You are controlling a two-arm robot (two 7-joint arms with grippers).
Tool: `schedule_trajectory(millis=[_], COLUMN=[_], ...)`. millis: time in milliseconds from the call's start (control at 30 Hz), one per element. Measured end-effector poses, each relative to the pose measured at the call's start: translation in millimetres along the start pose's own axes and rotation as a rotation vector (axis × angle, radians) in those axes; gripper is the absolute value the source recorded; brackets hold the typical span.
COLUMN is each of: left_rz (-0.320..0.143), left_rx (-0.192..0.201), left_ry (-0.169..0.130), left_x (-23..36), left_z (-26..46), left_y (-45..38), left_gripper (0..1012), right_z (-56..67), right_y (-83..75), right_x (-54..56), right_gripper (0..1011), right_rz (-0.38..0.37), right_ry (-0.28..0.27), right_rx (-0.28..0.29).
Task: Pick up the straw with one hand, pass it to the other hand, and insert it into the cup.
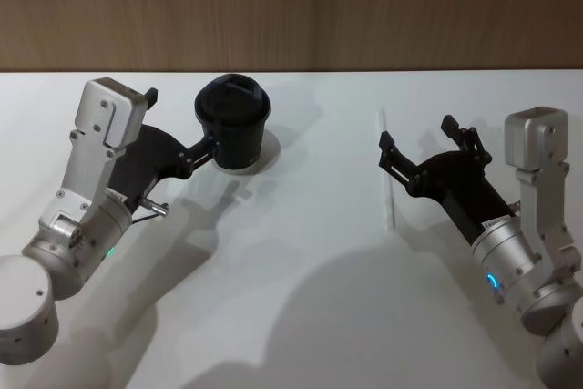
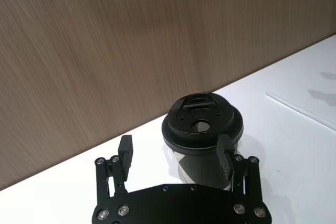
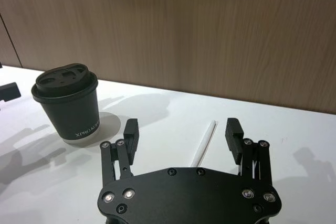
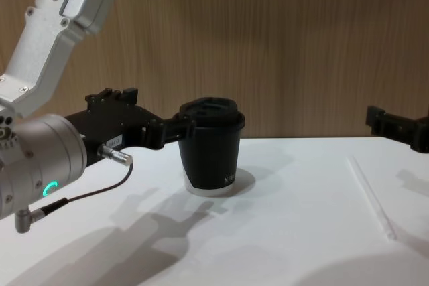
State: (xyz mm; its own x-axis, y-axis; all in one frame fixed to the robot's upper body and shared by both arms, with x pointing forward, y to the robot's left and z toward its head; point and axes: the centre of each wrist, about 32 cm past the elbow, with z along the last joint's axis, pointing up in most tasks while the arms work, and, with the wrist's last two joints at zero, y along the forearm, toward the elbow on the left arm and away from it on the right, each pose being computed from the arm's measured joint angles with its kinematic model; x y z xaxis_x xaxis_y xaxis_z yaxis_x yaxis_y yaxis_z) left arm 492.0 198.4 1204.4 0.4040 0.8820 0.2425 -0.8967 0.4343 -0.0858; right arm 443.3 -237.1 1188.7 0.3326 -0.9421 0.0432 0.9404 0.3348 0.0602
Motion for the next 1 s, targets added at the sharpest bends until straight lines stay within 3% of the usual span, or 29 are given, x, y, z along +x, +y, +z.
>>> schedule_trajectory(millis=[1000], left_rz=[0.0], left_rx=[0.0], left_ry=[0.0], left_x=[0.0], left_z=[0.0], left_y=[0.0], left_gripper=[1003], right_z=[0.0], right_y=[0.0], right_x=[0.0], right_gripper=[1001], right_rz=[0.0], right_ry=[0.0], right_rx=[0.0])
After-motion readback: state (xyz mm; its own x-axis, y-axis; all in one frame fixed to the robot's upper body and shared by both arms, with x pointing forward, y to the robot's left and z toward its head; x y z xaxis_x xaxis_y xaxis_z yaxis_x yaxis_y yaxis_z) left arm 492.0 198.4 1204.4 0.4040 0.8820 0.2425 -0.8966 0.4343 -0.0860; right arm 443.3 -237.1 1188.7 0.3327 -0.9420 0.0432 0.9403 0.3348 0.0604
